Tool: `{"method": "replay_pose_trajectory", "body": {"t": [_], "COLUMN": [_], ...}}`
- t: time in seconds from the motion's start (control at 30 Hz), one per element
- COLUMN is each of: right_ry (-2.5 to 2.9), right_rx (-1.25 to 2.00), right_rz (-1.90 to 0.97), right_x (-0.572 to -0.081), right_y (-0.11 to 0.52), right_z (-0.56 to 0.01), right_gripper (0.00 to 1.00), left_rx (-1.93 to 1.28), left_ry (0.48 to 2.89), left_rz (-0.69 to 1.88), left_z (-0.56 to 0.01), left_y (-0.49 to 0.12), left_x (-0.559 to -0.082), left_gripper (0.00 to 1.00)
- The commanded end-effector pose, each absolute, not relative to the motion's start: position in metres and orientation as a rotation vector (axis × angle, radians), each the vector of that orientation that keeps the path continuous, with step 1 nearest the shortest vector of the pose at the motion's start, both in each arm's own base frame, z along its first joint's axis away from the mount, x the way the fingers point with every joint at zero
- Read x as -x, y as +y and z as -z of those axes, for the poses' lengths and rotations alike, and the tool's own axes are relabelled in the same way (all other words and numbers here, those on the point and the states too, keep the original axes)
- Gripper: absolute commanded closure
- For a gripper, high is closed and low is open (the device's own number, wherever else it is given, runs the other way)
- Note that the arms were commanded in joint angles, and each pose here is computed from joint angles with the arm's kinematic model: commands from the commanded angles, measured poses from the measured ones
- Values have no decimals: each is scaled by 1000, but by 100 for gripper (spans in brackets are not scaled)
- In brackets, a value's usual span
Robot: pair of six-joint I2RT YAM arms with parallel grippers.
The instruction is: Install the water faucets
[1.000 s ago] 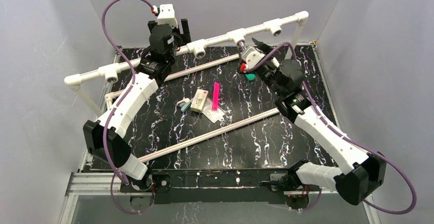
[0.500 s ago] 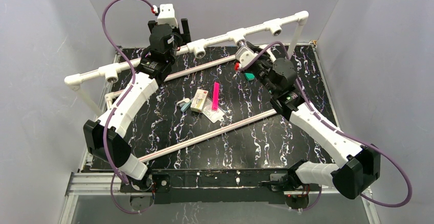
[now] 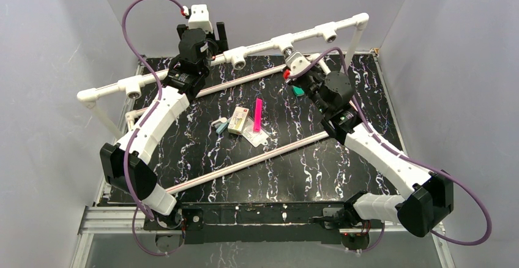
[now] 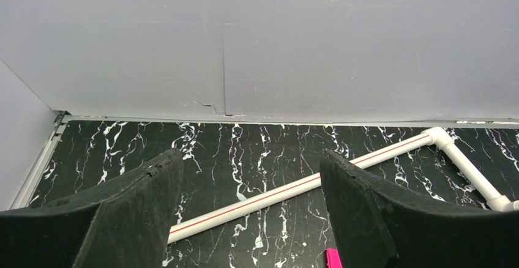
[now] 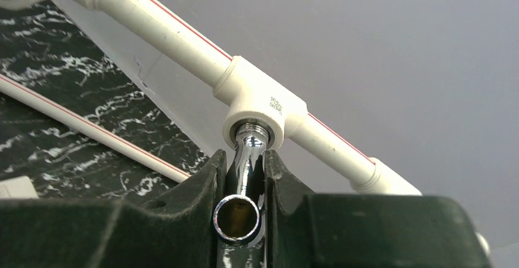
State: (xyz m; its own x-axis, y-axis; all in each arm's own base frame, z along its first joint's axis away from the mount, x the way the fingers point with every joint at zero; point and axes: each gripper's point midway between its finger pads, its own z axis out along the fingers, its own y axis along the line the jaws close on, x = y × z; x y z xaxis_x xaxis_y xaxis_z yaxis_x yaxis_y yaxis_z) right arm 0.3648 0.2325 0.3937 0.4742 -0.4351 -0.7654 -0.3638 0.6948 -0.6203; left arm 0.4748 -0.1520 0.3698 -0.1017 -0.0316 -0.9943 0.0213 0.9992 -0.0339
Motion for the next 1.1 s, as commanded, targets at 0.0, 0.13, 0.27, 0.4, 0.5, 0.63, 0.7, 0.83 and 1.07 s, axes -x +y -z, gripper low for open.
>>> {"method": "replay_pose_trajectory", "body": {"t": [0.0,0.13,0.27,0.4,0.5,0.63,0.7,0.83,1.07], "right_ry": [1141,1189,1239,1288,1303,1335,1348,1356,1359], "right_rx": [590,454,314,119,-12,-174,-269,-453,-771], "right_rz": [-135,-257,-389,-549,-675,-830,-912,-1055,-1316], "right_x": [-357,-356,-355,-356,-354,-353,-353,-352,-351], "right_y": [226,224,225,224,225,229,230,228,231], "right_z": [-420,-428,-430,-431,-435,-435,-433,-429,-418], "right_gripper": [99,99,99,99,99,99,99,99,99], "left_rx": [-187,-186,-185,-184,-185,-184,-184,-183,-184], "left_ry": [1917,1917,1914,1913,1912,1913,1911,1910,1911], "left_rz": [45,51,55,57,60,62,63,69,76], "left_z": [-291,-292,-293,-294,-294,-294,-295,-295,-295], "left_y": [-180,-180,-181,-180,-180,-180,-180,-181,-182], "left_x": [-455,-455,-454,-453,-452,-451,-451,-451,-450], "left_gripper": [21,21,21,21,21,21,21,21,21]}}
